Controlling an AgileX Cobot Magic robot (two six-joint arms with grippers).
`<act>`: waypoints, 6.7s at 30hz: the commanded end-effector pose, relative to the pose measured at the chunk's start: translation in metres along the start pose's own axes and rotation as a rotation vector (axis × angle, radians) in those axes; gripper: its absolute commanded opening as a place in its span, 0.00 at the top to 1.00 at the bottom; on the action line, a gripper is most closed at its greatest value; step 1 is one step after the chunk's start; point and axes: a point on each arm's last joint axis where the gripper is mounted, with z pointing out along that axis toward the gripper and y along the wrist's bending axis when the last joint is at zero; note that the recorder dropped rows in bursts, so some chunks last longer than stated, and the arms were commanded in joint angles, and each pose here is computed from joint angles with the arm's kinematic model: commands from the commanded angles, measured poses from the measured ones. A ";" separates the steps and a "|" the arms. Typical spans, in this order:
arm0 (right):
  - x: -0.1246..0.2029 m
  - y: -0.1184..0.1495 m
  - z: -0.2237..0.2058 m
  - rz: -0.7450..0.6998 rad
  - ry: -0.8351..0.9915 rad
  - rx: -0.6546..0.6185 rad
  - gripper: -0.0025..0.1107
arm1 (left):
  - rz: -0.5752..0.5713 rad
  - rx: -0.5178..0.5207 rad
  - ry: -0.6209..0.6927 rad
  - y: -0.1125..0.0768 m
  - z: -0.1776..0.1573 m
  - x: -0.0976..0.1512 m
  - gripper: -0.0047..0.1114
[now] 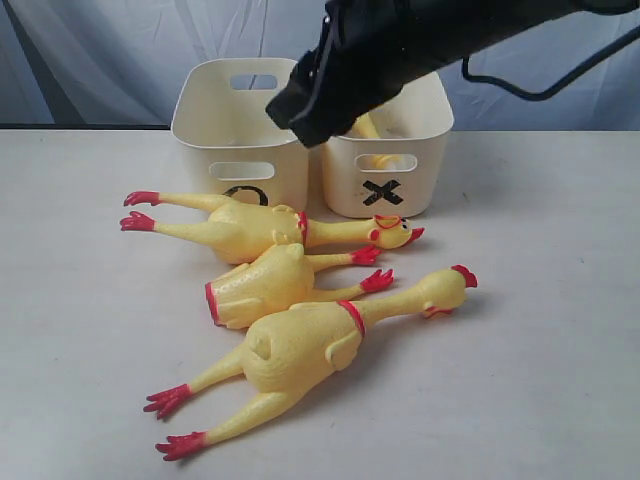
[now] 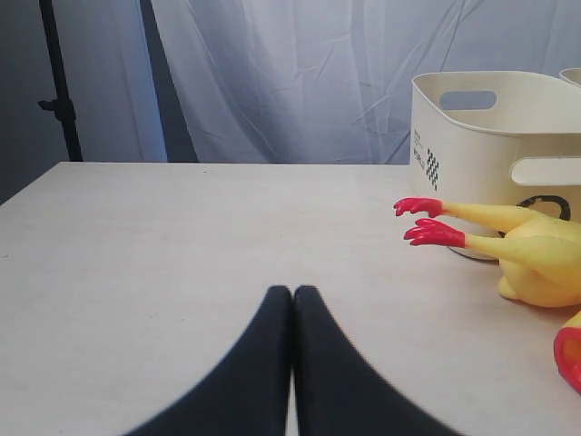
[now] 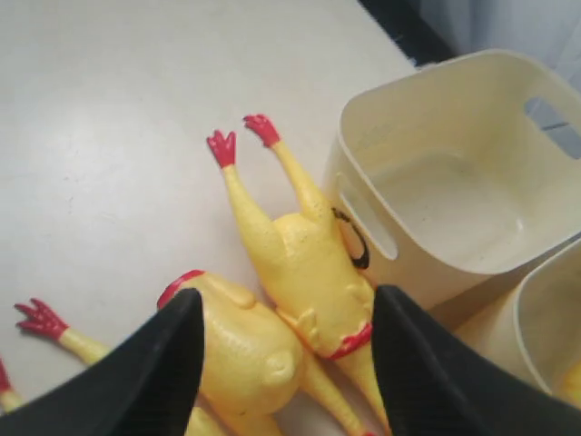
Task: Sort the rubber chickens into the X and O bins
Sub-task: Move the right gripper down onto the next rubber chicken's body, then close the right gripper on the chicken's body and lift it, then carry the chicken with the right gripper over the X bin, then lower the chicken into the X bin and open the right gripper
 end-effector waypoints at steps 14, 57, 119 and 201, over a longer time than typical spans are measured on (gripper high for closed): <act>0.086 -0.008 0.123 0.721 0.350 -0.058 0.36 | -0.007 -0.002 -0.006 0.000 0.000 0.001 0.96; 0.120 0.009 0.182 0.864 0.379 -0.043 0.30 | -0.007 -0.002 -0.006 0.000 0.000 0.001 0.96; 0.068 0.012 0.128 0.855 0.289 -0.128 0.99 | -0.007 -0.002 -0.006 0.000 0.000 0.001 0.96; 0.080 -0.133 0.077 -0.436 0.099 0.707 0.99 | -0.007 -0.002 -0.006 0.000 0.000 0.001 0.96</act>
